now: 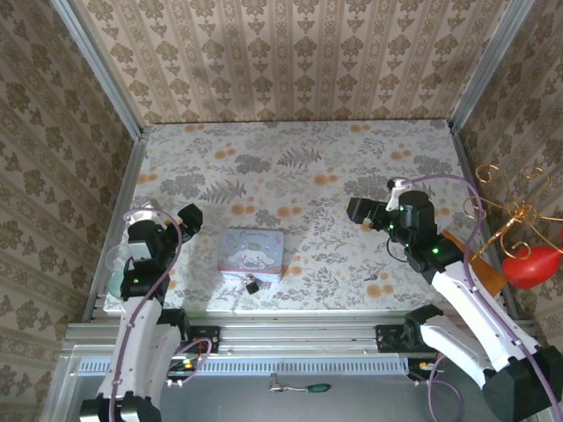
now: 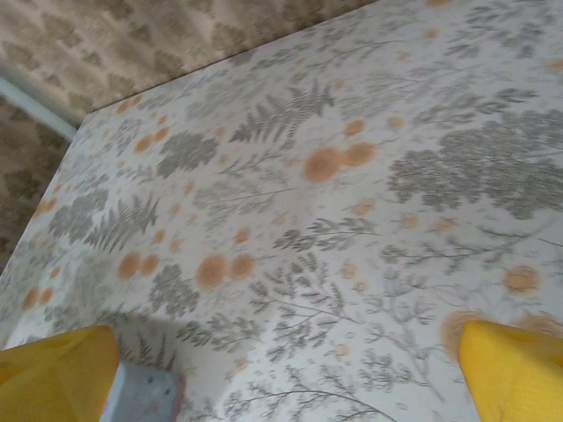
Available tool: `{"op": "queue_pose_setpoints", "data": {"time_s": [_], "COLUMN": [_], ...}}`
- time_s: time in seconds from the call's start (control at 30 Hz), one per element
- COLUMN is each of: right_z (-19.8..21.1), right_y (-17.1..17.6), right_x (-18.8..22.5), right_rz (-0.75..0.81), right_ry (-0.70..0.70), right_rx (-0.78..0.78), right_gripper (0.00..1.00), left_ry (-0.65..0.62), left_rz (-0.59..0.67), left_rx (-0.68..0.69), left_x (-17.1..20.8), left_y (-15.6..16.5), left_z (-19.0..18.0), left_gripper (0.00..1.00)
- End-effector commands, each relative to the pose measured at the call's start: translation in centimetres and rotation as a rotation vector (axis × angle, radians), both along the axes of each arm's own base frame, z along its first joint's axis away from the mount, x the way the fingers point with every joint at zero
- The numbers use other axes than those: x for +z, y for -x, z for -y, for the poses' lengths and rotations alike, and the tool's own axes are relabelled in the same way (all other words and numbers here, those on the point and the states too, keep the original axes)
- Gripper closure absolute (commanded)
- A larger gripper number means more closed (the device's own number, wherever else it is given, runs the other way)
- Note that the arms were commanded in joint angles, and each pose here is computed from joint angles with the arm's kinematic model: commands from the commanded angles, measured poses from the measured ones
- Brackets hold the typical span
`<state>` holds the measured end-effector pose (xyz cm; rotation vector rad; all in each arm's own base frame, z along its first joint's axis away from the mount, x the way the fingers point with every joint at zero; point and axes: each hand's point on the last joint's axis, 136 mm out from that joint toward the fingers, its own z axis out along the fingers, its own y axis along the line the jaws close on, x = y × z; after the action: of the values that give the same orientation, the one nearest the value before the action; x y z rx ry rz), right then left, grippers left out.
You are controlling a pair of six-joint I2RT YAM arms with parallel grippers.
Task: Unlock a padlock with a key
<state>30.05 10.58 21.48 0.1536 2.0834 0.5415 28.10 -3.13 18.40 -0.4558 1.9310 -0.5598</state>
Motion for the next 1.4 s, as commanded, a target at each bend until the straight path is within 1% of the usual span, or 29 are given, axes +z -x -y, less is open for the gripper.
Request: {"op": "queue_pose_setpoints", "data": {"time_s": [0.0,0.1,0.23,0.33,0.47,0.6,0.63,0.77,0.97,1.17,1.23,1.37], "right_z": [-0.5,-2.7,-5.4,-6.9,-8.8,-11.6,-11.9,-12.4,-10.2,-5.4,-3.4,-0.8], "right_y": [-0.2,-0.1,0.1,0.5,1.4,4.0,5.0,7.4,9.6,11.3,11.6,11.8], "right_x": [-0.5,-0.6,-0.6,-0.4,-0.4,-2.0,-3.0,-5.7,-9.7,-12.6,-13.7,-15.2], "right_rz": [-0.029,-0.02,-0.022,-0.025,-0.063,-0.132,-0.174,-0.31,-0.527,-0.667,-0.719,-0.791], "right_ry": [0.09,0.146,0.2,0.281,0.365,0.424,0.462,0.552,0.656,0.795,0.844,0.889], "right_rx": [-0.019,0.016,0.056,0.075,0.118,0.23,0.258,0.285,0.193,0.057,0.018,-0.022], "right_gripper": [0.0,0.0,0.0,0.0,0.0,0.01,0.02,0.06,0.11,0.16,0.2,0.28], "left_ry": [0.052,0.031,-0.025,-0.063,-0.084,-0.101,-0.106,-0.114,-0.111,-0.107,-0.101,-0.096], "left_rz": [0.041,0.017,0.021,0.015,-0.007,-0.043,-0.052,-0.073,-0.089,-0.09,-0.087,-0.088], "left_rx": [-0.114,-0.164,-0.208,-0.218,-0.215,-0.213,-0.216,-0.217,-0.221,-0.231,-0.236,-0.24], "left_x": [1.7,1.6,2.0,2.0,1.6,0.9,0.6,-0.4,-1.3,-1.5,-1.6,-1.8], "left_y": [-0.8,-1.0,-0.9,-0.7,-0.6,-0.3,-0.2,0.1,0.4,0.4,0.4,0.4], "left_z": [2.2,3.3,4.5,4.9,4.8,4.7,4.8,4.7,4.8,5.0,5.1,5.2], "left_gripper": [0.0,0.0,0.0,0.0,0.0,0.0,0.0,0.0,0.0,0.0,0.0,0.0]}}
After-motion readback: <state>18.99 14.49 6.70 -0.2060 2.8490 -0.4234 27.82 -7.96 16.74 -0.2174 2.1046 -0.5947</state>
